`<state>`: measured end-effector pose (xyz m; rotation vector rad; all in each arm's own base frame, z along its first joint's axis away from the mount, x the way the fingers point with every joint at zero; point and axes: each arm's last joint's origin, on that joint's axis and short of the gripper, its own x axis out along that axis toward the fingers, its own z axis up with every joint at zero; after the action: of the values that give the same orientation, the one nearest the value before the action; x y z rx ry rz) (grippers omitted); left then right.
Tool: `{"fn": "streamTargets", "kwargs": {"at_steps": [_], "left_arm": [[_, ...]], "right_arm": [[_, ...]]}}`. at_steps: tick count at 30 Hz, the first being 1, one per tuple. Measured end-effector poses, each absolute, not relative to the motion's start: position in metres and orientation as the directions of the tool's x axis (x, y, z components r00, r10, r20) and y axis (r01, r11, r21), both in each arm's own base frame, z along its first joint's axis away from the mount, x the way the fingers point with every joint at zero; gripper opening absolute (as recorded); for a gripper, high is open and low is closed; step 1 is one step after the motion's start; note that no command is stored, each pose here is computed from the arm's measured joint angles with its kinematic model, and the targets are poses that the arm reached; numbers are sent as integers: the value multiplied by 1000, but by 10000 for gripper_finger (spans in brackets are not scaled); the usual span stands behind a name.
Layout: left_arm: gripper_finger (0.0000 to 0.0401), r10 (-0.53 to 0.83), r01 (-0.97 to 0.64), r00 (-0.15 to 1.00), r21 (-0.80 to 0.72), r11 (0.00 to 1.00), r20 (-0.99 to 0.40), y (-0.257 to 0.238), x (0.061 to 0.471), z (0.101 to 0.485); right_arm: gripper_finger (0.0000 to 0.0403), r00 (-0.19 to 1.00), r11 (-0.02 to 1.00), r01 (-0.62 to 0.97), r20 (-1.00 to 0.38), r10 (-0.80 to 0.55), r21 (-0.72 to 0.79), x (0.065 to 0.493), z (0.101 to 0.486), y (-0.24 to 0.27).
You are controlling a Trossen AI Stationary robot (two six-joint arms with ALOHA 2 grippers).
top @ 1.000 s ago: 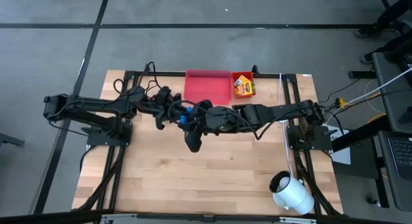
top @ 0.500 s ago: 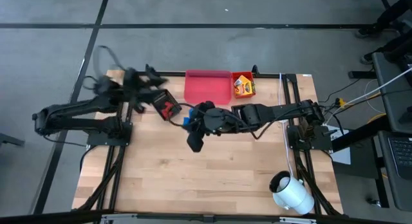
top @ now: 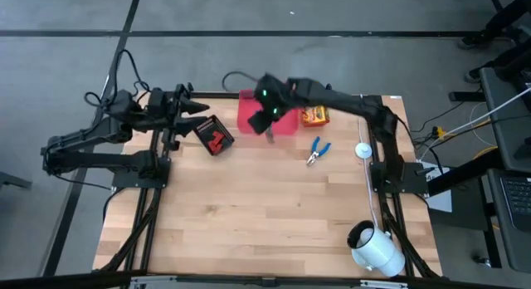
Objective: Pick & Place School Supplies
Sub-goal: Put the blue puncher into the pink bin
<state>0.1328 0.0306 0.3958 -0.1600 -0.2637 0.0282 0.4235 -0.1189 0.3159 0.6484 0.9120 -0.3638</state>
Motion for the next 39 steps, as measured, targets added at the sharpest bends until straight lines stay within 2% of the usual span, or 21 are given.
{"fn": "streamTargets", "kwargs": {"at_steps": [6, 10, 16, 23, 31, 39], "left_arm": [[151, 47, -7, 975, -181, 983, 219, 28, 143, 391], [148, 67, -25, 978, -205, 978, 199, 27, 151, 388], [147, 96, -50, 975, -222, 974, 199, 25, 169, 384], [145, 120, -66, 971, -251, 966, 209, 21, 190, 380], [143, 128, -67, 974, -302, 951, 186, 16, 208, 372], [143, 158, -90, 968, -317, 944, 196, 12, 210, 372]], "right_arm": [[51, 435, 833, 485, -900, 34, 266, 404, 278, -186], [51, 325, 887, 408, -942, 79, 215, 393, 260, -200], [51, 225, 949, 306, -974, 4, 75, 391, 246, -207], [51, 304, 966, 254, -952, -39, 41, 400, 247, -211], [51, 514, 955, 285, -854, -79, 83, 417, 267, -220], [51, 437, 954, 288, -898, -53, 84, 426, 228, -228]]}}
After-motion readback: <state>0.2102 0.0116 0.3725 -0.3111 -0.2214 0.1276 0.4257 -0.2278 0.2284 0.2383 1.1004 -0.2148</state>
